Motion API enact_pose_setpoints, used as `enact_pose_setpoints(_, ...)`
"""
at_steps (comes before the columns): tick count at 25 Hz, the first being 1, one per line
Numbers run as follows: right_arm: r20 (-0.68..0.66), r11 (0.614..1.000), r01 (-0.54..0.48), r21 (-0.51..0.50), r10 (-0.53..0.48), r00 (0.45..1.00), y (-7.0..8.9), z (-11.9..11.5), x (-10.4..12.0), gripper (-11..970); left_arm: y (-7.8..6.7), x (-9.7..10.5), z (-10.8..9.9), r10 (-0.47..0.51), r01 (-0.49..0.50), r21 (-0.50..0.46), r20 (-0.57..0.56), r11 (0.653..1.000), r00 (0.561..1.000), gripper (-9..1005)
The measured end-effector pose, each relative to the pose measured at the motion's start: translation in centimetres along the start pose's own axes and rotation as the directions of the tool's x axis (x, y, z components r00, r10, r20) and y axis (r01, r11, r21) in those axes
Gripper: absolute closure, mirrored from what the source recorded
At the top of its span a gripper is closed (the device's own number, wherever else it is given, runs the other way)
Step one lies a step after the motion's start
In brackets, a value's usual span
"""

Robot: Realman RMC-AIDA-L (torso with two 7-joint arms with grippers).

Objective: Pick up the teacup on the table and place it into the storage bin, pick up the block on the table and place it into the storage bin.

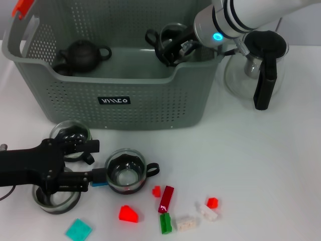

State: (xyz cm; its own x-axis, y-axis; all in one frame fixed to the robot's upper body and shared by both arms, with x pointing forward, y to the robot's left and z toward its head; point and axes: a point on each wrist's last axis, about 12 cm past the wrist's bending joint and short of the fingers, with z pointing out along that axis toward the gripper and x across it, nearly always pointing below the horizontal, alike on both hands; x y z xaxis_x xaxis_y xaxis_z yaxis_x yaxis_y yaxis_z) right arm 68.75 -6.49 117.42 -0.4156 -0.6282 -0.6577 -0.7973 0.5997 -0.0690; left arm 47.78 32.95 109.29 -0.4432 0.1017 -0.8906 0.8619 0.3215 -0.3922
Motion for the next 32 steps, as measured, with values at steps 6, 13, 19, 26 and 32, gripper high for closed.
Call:
enact_pose_setpoints(6,-0.004,1.0,-0.002,-0.004,0.002,1.0,0.0,-0.1,0.0,767,0.0,0.0,0.0,-0.001,0.001,-0.001,0.0,1.0,1.0,137)
enact_pose_setpoints(13,-0.007,1.0,-0.001,-0.009,0.001,1.0,0.0,-0.1,0.0,758,0.0,0.0,0.0,-0.001,0.001,-0.001,0.0,1.0,1.0,137)
enact_pose_setpoints(19,0.002,1.0,0.005,-0.009,-0.005,1.0,0.0,-0.3,-0.3,751,0.0,0.1,0.0,-0.002,0.002,-0.001,0.0,1.0,1.0,137)
enact_pose_setpoints(26,0.02,1.0,0.015,-0.016,-0.014,1.0,0.0,-0.8,-0.8,742,0.0,0.1,-0.1,-0.003,0.003,-0.005,0.002,1.0,1.0,136)
enact_pose_setpoints(32,0.037,1.0,0.015,-0.009,-0.014,0.999,-0.2,-1.1,-0.9,734,-0.1,0.2,-0.2,-0.005,0.005,-0.007,0.003,1.0,1.0,136)
